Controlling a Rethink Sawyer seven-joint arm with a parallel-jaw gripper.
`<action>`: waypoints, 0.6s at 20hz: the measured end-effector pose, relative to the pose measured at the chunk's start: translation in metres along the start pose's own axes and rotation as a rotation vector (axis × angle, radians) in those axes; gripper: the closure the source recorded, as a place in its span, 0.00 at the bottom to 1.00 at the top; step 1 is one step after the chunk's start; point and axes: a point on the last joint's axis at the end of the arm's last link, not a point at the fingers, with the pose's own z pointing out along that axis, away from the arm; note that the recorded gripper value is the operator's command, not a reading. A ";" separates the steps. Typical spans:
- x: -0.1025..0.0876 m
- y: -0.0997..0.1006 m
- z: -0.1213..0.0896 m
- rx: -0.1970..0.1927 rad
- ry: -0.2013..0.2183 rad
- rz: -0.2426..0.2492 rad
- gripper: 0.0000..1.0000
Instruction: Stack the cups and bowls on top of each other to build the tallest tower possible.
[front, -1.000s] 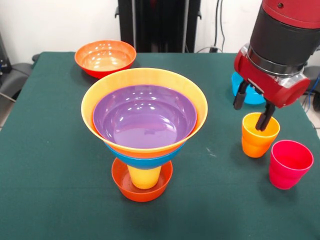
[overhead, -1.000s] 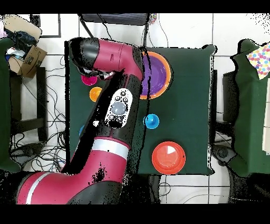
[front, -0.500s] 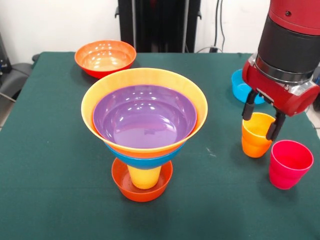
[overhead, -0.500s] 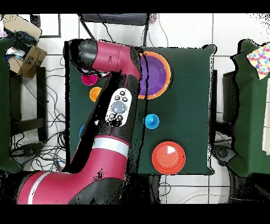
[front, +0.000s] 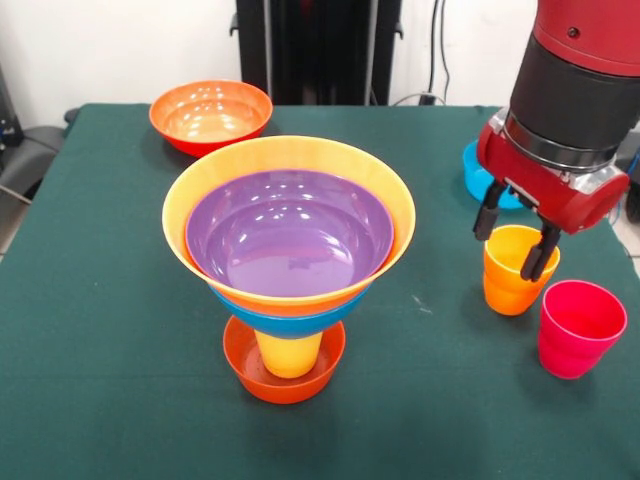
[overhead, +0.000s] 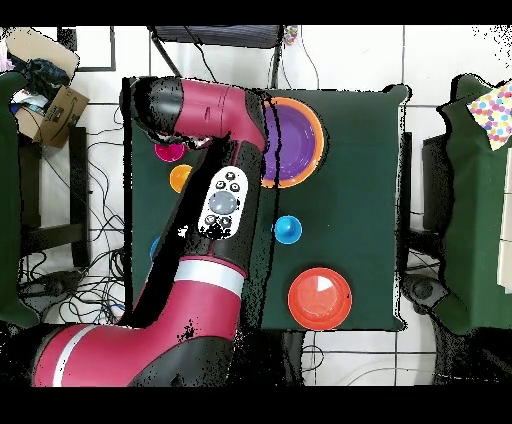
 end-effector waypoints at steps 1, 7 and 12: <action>0.000 -0.001 0.001 0.003 -0.004 -0.004 0.00; -0.001 -0.007 0.004 0.025 -0.024 -0.021 0.00; 0.001 -0.016 0.006 0.042 -0.019 -0.024 0.00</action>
